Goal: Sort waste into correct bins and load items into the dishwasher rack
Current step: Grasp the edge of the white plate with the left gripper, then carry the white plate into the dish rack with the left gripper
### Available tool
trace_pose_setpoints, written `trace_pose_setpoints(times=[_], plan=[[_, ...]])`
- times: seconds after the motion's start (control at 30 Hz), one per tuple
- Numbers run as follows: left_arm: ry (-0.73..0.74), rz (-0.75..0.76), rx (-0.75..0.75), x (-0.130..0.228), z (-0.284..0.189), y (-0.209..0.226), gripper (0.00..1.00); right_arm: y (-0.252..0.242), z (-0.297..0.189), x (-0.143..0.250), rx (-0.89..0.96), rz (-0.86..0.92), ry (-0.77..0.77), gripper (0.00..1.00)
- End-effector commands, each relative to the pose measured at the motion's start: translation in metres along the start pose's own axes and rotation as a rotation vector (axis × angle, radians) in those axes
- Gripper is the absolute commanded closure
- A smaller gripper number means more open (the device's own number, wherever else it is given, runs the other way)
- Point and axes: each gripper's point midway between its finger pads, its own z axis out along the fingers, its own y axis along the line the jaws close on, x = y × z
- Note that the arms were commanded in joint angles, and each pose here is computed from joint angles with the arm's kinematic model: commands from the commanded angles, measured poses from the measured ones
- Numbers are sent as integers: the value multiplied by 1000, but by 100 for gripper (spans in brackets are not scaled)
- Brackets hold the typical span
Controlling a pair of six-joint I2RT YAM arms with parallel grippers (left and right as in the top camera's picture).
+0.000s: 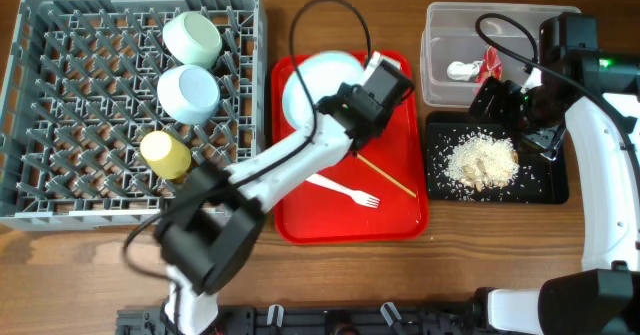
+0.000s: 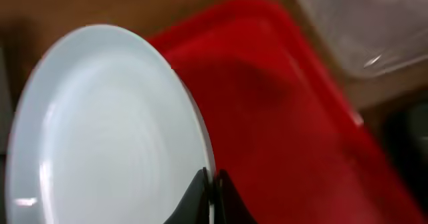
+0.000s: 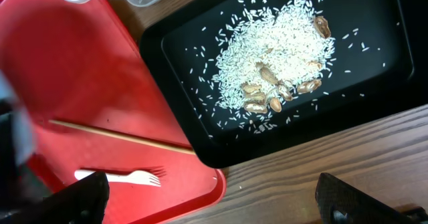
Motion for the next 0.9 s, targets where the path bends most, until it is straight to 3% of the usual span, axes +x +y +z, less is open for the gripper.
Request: trace_pose_setpoints(times=[0.0,0.2,0.4,0.5,0.67,0.87], plan=[[-188,-99,-10,-60,-72,41,96,0,-11,-3,3,-12,-41,0],[-306,-325,155,-98,-126,113,96,0,-11,-3,4,-12,-40,0],[-345,-522,480,-108,-138,178,96,-1,-11,-2,5,-11,-37,0],[-365,-570,554,-107,-142,205,96,-1,-11,-2,5,-10,-37,0],[-317,-608,648,-94,-125,218,96,-1,-11,-2,5,-10,-36,0],[-249,-668,656,-80,-84,221,96,-1,-11,-1,7,-6,-33,0]])
